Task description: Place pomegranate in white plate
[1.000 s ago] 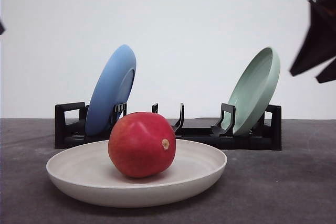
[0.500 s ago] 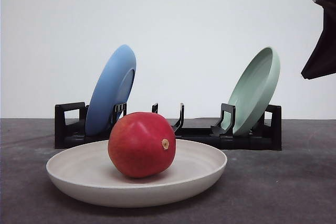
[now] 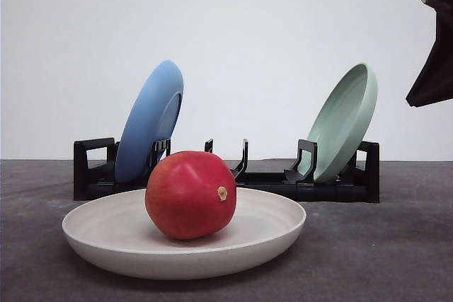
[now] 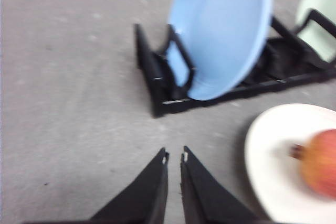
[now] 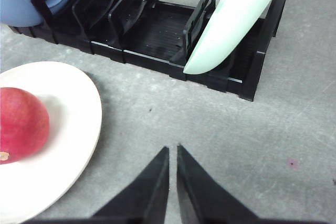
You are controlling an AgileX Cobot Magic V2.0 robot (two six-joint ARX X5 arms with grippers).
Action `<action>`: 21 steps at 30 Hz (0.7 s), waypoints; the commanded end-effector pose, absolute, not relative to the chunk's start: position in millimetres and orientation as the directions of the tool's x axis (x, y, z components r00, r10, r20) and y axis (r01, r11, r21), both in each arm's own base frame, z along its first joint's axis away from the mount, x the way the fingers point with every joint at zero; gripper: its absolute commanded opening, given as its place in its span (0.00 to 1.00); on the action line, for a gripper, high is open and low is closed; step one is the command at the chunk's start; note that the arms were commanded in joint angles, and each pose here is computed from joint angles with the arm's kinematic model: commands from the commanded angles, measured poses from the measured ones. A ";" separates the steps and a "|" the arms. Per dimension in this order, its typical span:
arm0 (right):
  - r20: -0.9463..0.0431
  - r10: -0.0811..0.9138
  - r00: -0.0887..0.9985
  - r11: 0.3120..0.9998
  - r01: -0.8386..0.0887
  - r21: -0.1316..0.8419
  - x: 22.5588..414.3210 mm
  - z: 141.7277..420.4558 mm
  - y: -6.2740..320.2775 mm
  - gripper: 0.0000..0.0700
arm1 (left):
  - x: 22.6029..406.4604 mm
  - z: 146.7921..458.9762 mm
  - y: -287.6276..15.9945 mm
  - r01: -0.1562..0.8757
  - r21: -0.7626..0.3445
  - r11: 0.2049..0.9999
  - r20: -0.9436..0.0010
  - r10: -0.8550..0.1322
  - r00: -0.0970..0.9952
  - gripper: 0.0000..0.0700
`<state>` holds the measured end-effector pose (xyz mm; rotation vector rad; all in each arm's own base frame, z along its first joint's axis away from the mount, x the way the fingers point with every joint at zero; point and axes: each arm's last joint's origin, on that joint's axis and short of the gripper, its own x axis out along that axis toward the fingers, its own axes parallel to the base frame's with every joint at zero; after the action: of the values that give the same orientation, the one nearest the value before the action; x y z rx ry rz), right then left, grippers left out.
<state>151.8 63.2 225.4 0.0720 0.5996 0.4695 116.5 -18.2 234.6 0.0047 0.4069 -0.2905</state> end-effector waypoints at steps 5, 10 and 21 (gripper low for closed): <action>-0.519 0.449 0.727 0.891 -0.407 0.201 152.6 226.7 64.1 0.03 | 105.4 198.9 -7.8 0.141 -0.082 0.987 -0.336 -0.160 0.928 0.04; -0.519 0.449 0.727 0.891 -0.407 0.201 152.6 226.7 64.1 0.03 | 97.8 175.0 -2.0 0.046 -0.059 0.997 -0.318 -0.062 0.946 0.04; -0.519 0.450 0.727 0.891 -0.407 0.201 152.6 226.8 64.1 0.03 | 93.5 151.5 -0.8 0.037 -0.049 0.998 -0.209 -0.047 0.977 0.04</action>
<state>151.8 63.1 225.5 0.0721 0.5996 0.4696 92.7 -0.9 155.1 -0.0452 0.2133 -0.0438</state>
